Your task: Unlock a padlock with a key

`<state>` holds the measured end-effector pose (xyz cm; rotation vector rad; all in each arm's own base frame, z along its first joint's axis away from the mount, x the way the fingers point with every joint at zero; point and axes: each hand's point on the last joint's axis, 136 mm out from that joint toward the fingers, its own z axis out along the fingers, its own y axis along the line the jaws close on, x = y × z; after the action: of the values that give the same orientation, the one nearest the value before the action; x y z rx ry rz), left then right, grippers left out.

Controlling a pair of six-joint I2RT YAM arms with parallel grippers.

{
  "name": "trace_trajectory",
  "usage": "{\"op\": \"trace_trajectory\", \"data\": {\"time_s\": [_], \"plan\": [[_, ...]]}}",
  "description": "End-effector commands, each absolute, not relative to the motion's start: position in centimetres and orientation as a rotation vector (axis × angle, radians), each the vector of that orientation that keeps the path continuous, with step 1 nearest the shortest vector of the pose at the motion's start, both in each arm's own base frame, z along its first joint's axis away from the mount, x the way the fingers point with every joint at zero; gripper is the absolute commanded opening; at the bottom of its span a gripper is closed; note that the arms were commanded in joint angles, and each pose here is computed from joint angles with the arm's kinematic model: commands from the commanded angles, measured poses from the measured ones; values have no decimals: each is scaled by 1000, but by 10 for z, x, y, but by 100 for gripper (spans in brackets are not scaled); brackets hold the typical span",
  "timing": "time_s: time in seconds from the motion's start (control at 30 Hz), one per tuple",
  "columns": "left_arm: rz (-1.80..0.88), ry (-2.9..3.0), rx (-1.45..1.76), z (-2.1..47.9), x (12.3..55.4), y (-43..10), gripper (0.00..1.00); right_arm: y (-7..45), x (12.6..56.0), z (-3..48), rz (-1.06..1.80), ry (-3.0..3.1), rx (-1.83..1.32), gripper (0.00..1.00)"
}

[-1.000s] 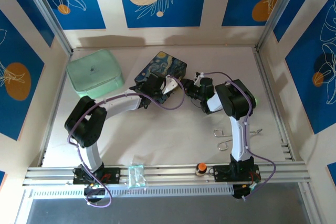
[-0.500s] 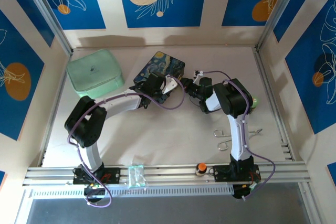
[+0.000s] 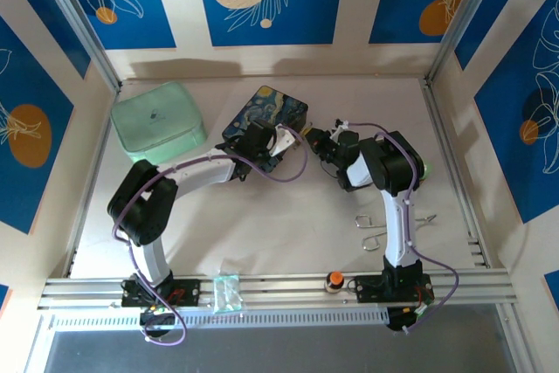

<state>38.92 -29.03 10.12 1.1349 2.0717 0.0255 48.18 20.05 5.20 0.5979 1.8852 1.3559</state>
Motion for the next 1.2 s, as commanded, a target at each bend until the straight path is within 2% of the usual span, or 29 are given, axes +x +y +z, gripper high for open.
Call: {"op": "trace_trajectory", "data": {"time_s": [0.0, 0.23, 0.47, 0.63, 0.8, 0.9, 1.17], "plan": [[129, 2277, 1244, 50, 356, -255, 42, 190, 470, 41, 1259, 1985, 661, 0], [253, 2192, 1191, 80, 371, -241, 44, 199, 427, 60, 975, 2317, 467, 0], [372, 2149, 1083, 108, 389, -225, 52, 195, 370, 72, 697, 2600, 256, 0], [184, 2089, 984, 134, 383, -239, 60, 175, 323, 85, 498, 2741, 150, 0], [211, 2120, 878, 151, 387, -230, 60, 150, 284, 97, 250, 2856, 97, 0], [139, 2110, 784, 171, 379, -227, 61, 134, 266, 99, 34, 2888, 77, 0], [-178, 2090, 604, 199, 337, -225, 63, 150, 269, 54, 7, 2984, 38, 0]]}}
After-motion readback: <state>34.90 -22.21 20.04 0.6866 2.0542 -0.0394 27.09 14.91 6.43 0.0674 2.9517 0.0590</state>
